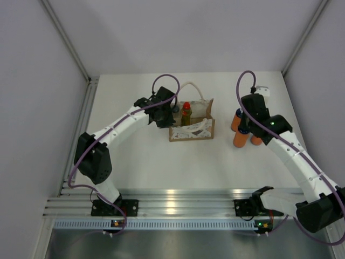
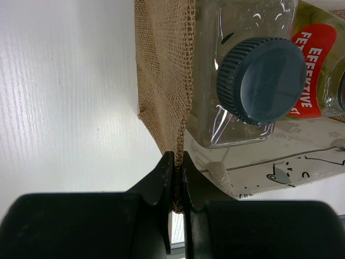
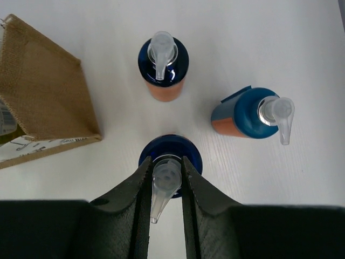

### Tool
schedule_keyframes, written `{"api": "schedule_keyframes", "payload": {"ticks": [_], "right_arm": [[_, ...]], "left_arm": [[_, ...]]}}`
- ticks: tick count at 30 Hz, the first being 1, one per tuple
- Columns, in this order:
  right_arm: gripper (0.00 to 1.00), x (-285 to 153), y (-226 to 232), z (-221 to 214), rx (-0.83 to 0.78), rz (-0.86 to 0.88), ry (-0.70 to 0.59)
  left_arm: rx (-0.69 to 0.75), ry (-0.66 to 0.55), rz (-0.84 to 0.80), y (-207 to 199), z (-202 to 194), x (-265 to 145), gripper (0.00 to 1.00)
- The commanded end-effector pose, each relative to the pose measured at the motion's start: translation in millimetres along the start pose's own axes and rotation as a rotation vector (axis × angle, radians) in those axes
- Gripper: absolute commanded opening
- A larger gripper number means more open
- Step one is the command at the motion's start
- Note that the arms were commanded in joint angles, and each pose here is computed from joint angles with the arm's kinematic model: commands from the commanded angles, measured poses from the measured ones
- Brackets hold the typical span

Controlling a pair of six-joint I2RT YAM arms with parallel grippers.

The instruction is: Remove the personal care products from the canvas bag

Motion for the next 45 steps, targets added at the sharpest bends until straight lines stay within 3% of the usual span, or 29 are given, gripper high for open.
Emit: {"api": "schedule_keyframes", "payload": {"ticks": [1, 12, 13, 16, 17, 19, 25, 31, 35, 45], "right_arm": [[0.0, -0.4, -12.4, 27.0, 0.157, -0.026, -0.185], [0.01, 32.3, -19.6, -8.1, 0.158, -0.032, -0.082], [0.05, 33.9, -20.0, -10.3, 0.156, -0.037, -0.075], [0.35, 34.6, -21.8, -11.9, 0.158, -0.042, -0.072], [0.51, 33.9, -22.5, -11.5, 0.161, -0.046, -0.076], [0.58, 30.5, -23.5, -8.2, 0.159, -0.043, -0.088], [0.62, 10.2, -23.9, 22.2, 0.141, 0.01, -0.163], [0.65, -5.6, 3.1, 53.7, 0.101, 0.255, -0.197], [0.66, -5.2, 41.3, 61.4, 0.029, 0.452, -0.167], [0.68, -2.5, 139.1, 81.5, -0.1, 0.487, -0.095]], "left_arm": [[0.019, 0.015, -0.006, 3.6, -4.0, -12.8, 0.0], [0.025, 0.018, -0.007, 4.1, -4.5, -13.2, 0.0], [0.025, 0.019, -0.008, 4.0, -4.7, -13.3, 0.0], [0.025, 0.02, -0.007, 4.1, -4.8, -12.7, 0.01], [0.025, 0.019, -0.008, 3.7, -4.5, -13.0, 0.01], [0.026, 0.018, -0.009, 3.4, -4.1, -13.3, 0.02], [0.029, 0.013, -0.013, 2.6, -2.9, -14.6, 0.06], [0.028, -0.001, -0.017, 1.1, -0.2, -17.4, 0.06], [0.029, -0.001, -0.017, 0.1, 0.6, -16.5, 0.06], [0.033, -0.007, -0.002, 1.8, 1.6, -13.7, 0.07]]}}
Point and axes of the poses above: each gripper's point midway between its finger pads, its own x axis out along the fingers, its own y axis along the line the jaws close on, z = x × y, the point moved 7 cm from there along -x, back along the fingers, and after that the axes turned 7 degrees about -x, right-handed, at the moved point
